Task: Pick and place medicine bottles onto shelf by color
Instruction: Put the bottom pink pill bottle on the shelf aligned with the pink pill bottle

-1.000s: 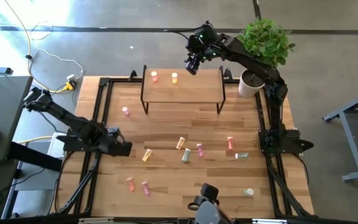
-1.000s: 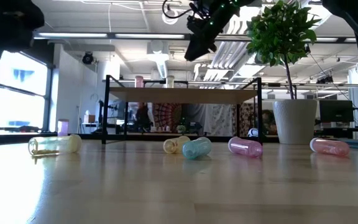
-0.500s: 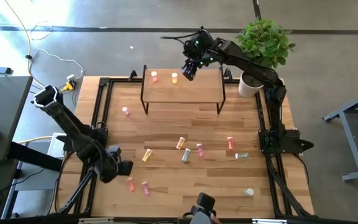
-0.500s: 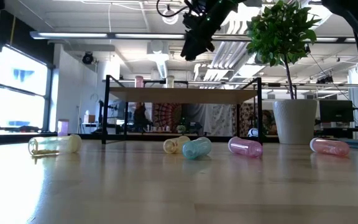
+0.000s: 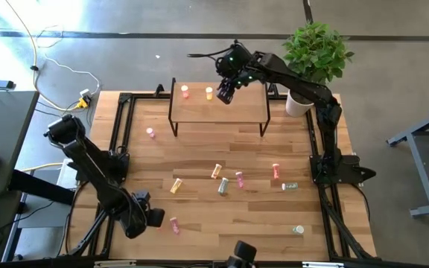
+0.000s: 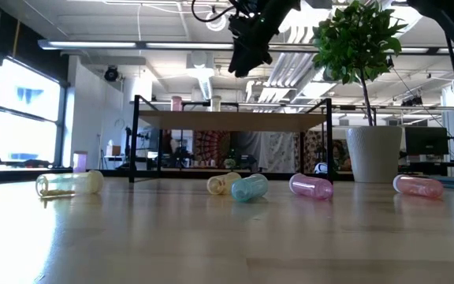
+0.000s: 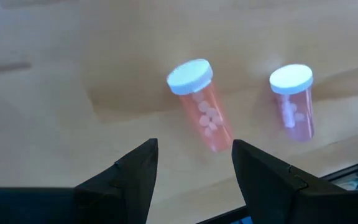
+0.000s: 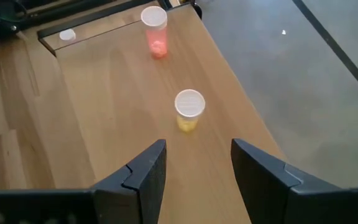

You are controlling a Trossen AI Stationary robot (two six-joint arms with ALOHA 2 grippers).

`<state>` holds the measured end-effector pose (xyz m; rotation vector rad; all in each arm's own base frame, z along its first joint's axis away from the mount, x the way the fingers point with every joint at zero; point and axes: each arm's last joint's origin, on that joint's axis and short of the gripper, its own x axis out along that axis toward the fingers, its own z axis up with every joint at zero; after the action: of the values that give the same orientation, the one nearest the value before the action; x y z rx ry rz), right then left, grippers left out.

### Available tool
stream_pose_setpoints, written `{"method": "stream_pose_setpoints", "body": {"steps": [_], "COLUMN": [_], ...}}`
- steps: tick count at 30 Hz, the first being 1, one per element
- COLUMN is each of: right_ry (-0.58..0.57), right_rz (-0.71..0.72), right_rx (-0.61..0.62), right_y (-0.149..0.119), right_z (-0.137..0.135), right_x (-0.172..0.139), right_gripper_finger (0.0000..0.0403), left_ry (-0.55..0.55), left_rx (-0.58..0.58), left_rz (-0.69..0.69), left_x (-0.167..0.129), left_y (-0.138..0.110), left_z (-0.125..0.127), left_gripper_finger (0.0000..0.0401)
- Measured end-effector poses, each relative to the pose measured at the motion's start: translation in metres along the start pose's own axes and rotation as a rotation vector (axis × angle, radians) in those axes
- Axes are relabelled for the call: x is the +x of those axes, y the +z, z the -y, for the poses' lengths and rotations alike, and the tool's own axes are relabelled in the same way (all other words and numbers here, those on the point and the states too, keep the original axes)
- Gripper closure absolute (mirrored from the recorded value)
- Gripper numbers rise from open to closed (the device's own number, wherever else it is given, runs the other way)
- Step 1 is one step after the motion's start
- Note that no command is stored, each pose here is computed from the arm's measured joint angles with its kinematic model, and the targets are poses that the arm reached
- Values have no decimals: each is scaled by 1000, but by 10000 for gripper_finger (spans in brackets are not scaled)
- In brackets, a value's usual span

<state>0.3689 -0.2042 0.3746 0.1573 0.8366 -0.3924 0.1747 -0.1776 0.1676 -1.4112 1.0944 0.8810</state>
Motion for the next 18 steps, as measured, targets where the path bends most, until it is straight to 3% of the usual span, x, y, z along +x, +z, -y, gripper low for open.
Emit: {"method": "stream_pose_setpoints", "body": {"steps": [18], "right_ry": [3], "right_rz": [-30], "right_rx": [0], "right_y": [-3], "right_z": [-1], "right_x": [0], "right_gripper_finger": [231], "left_ry": [75], "left_rx": [-51], "left_rz": [36], "left_x": [34], "left_y": [-1], "left_z": [18], "left_gripper_finger": [206]}}
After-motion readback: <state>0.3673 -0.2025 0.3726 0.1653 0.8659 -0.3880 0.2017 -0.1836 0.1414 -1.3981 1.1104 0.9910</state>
